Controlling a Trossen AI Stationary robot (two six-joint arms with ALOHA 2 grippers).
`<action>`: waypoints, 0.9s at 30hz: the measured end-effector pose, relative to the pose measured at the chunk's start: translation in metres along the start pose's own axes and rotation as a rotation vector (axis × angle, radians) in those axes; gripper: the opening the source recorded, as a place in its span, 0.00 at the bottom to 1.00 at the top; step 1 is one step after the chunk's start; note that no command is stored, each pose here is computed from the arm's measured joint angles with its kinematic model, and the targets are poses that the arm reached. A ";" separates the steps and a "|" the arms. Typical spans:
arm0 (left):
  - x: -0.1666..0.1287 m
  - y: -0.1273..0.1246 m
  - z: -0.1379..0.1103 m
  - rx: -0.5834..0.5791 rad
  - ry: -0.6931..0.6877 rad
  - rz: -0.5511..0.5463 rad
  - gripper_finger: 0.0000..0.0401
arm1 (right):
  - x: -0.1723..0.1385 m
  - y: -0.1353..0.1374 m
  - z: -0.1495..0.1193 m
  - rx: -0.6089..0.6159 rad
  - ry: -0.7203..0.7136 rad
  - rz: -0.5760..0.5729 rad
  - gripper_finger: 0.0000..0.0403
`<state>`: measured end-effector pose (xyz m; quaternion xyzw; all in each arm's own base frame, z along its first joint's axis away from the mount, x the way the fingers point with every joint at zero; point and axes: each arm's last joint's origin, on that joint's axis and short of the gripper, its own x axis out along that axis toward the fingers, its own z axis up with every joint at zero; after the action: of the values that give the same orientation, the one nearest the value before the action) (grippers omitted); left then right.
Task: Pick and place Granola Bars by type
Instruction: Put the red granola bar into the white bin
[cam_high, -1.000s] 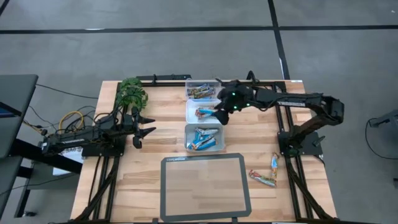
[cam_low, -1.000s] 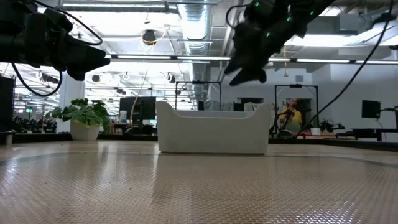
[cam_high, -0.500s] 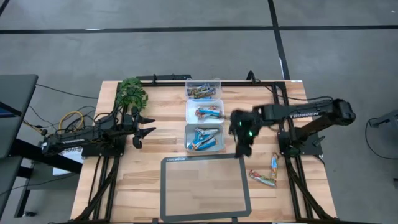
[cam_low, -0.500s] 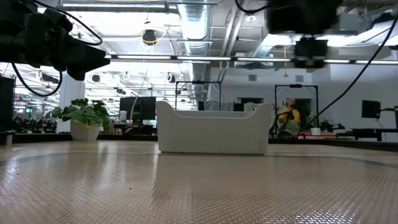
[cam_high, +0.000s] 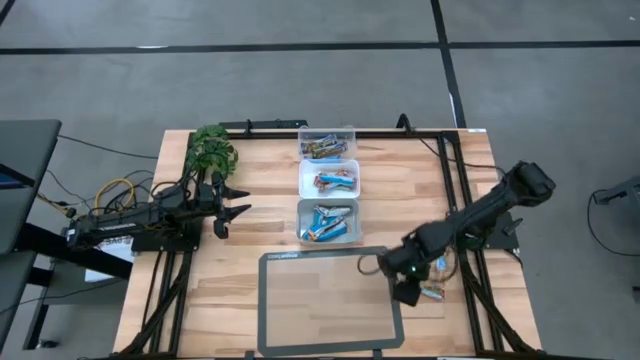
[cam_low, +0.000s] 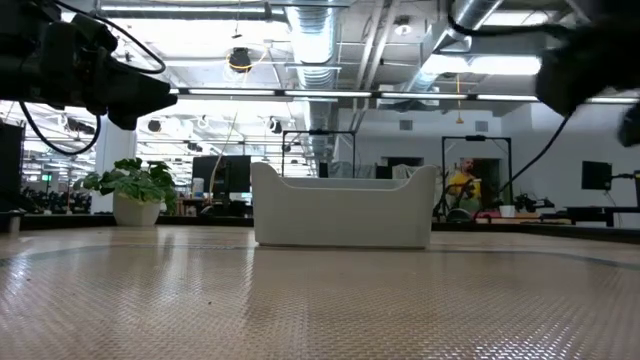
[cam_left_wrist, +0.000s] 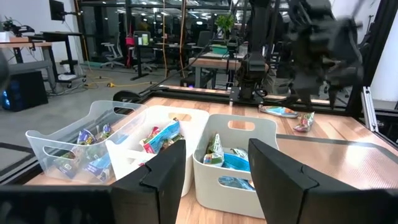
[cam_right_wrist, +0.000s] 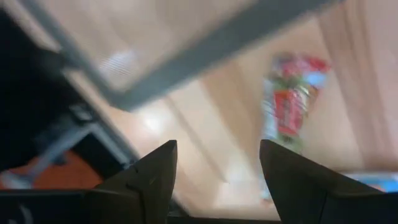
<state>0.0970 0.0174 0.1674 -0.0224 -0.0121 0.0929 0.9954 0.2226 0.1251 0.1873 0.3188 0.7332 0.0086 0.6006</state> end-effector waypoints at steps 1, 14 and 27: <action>0.000 0.000 0.000 0.000 0.001 0.000 0.42 | 0.007 0.000 -0.003 0.003 0.015 -0.045 0.55; 0.000 0.000 0.000 0.000 0.006 0.000 0.42 | 0.059 0.001 -0.020 -0.070 0.027 -0.359 0.55; 0.000 0.000 0.000 0.000 0.007 0.000 0.42 | 0.064 0.000 -0.014 -0.070 -0.041 -0.405 0.35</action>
<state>0.0974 0.0175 0.1669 -0.0226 -0.0089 0.0926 0.9954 0.2055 0.1608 0.1355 0.1437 0.7692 -0.0934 0.6156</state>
